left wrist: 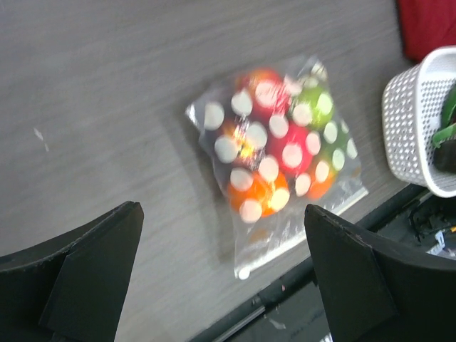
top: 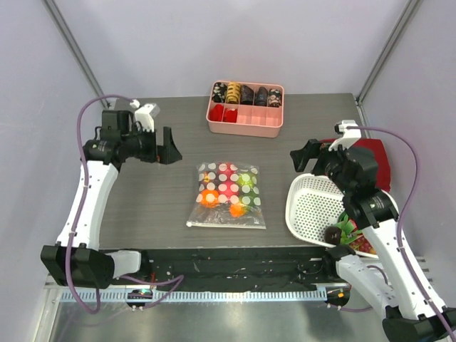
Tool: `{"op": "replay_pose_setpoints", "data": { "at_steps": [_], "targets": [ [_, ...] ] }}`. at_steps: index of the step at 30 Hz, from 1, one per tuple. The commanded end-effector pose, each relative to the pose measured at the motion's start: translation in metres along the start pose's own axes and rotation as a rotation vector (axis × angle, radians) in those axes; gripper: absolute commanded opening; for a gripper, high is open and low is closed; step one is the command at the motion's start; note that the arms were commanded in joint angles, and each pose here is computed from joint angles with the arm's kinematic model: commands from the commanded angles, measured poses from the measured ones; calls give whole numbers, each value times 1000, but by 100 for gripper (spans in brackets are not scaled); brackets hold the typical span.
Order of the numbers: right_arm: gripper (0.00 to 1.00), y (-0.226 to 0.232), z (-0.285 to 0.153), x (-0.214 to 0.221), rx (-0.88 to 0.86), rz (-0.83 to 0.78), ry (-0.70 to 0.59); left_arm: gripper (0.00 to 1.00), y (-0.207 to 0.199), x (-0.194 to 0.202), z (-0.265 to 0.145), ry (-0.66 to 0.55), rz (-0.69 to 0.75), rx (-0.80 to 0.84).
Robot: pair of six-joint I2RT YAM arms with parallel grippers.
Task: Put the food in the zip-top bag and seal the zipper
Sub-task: Reset both arms
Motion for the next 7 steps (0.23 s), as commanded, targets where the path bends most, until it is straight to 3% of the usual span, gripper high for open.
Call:
{"op": "replay_pose_setpoints", "data": {
  "at_steps": [1,7],
  "targets": [
    [100,-5,-9,-2,8,5,-51,100,0,34,-2,87,-71,-39],
    [100,-14,-11,8,33,35,-49,100,8,39,0,123,-53,-88]
  ]
}}
Point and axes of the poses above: each gripper's point midway between its finger pads, its own z axis out along the fingers, its own y axis along the line the jaws close on, x = y × z, the point moved 8 cm from there along -z, back along the fingers, and after that the axes turned 9 degrees about z, right-handed, at the moved point
